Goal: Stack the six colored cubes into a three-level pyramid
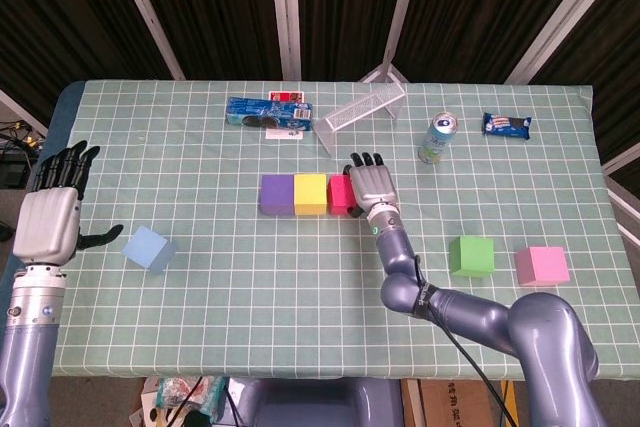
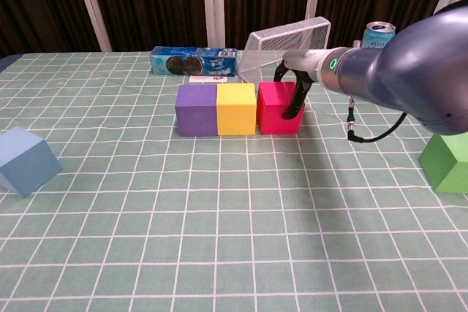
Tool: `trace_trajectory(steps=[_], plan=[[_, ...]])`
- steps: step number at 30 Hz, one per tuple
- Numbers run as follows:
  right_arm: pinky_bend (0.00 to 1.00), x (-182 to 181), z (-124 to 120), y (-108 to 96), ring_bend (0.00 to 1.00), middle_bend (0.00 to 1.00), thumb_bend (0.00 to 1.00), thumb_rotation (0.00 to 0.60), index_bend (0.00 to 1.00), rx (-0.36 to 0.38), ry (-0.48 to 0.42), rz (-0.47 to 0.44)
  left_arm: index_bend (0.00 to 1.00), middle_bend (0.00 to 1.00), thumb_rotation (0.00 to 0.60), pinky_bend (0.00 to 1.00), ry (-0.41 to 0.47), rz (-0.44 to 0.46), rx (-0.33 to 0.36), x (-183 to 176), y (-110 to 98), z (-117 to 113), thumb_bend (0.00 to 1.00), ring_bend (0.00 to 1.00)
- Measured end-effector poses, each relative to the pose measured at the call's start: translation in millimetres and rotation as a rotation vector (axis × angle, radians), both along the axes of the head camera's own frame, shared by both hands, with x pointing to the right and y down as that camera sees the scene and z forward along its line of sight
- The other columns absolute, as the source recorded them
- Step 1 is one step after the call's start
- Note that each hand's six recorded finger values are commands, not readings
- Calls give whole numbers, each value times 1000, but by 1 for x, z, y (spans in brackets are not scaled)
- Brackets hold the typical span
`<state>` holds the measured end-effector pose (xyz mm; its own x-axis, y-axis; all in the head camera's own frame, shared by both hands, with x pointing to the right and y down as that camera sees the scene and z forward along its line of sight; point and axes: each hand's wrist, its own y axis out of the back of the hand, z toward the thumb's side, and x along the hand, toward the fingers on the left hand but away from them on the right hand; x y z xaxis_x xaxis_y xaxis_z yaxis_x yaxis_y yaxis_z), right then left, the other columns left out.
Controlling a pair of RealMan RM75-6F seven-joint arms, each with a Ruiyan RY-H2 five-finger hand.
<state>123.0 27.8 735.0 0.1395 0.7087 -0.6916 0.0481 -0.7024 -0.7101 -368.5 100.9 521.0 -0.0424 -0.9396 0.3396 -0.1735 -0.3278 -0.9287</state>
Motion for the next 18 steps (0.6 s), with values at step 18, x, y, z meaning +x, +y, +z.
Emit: trace_trajectory(steps=[18], plan=[[0,-5,4,-3,0,114,319,600,514,4,-1,-3,0,0,600,40,-4,-5,-7,-2,0,2,46,0]])
